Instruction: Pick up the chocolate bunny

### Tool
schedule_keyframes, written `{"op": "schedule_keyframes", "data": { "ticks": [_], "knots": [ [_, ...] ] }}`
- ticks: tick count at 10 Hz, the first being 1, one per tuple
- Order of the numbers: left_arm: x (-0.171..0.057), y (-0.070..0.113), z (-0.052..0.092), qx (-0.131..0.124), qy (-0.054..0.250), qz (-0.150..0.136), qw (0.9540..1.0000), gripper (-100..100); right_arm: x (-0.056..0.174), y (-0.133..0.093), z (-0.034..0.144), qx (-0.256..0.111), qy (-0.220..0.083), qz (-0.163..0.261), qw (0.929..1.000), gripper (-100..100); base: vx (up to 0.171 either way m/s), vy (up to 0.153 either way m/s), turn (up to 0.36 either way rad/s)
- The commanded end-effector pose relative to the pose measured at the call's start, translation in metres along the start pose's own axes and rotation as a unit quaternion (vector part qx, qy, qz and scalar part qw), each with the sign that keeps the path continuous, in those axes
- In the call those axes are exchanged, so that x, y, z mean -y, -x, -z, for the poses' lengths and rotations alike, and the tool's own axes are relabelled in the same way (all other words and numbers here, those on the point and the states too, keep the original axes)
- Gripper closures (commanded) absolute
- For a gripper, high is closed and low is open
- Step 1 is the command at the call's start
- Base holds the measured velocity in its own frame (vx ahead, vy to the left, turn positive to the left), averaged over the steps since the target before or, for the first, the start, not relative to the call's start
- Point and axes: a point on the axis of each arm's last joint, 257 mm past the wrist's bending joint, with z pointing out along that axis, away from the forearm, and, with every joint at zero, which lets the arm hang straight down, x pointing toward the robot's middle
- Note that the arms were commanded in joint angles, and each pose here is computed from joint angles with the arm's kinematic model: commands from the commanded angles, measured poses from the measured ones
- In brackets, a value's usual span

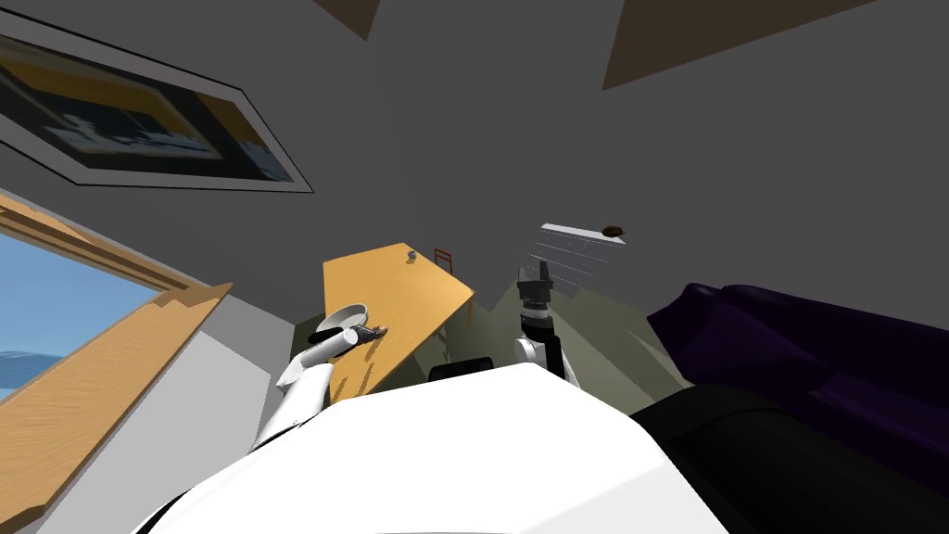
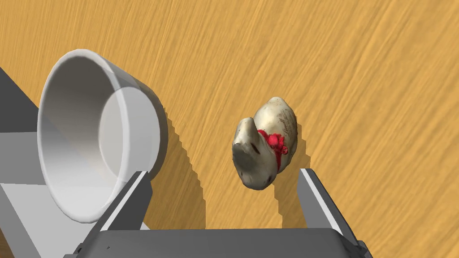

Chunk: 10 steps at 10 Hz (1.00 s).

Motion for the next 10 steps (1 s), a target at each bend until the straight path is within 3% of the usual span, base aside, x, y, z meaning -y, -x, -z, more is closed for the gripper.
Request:
{"op": "schedule_keyframes", "data": {
  "ticks": [1, 2, 3, 6, 7, 10],
  "knots": [
    [0.0, 0.0, 0.0, 0.0, 0.0, 0.0, 1.0, -100, 0.0, 0.0, 0.0, 0.0, 0.0, 0.0, 1.0, 0, 0.024, -0.019, -0.007],
    [-0.001, 0.001, 0.0, 0.001, 0.002, 0.002, 1.0, 0, 0.0, 0.0, 0.0, 0.0, 0.0, 0.0, 1.0, 0, 0.0, 0.0, 0.0],
    [-0.011, 0.003, -0.005, 0.0, 0.002, 0.001, 1.0, -100, 0.0, 0.0, 0.0, 0.0, 0.0, 0.0, 1.0, 0, 0.045, 0.03, 0.022],
    [-0.017, 0.003, -0.007, 0.0, 0.004, 0.0, 1.0, -100, 0.0, 0.0, 0.0, 0.0, 0.0, 0.0, 1.0, 0, 0.051, 0.044, 0.008],
    [-0.017, 0.003, -0.007, -0.001, 0.003, 0.0, 1.0, 100, 0.0, 0.0, 0.0, 0.0, 0.0, 0.0, 1.0, 0, 0.0, 0.0, 0.0],
    [-0.017, 0.003, -0.007, -0.001, 0.003, 0.001, 1.0, 100, 0.0, 0.0, 0.0, 0.0, 0.0, 0.0, 1.0, 0, 0.0, 0.0, 0.0]
  ]
}}
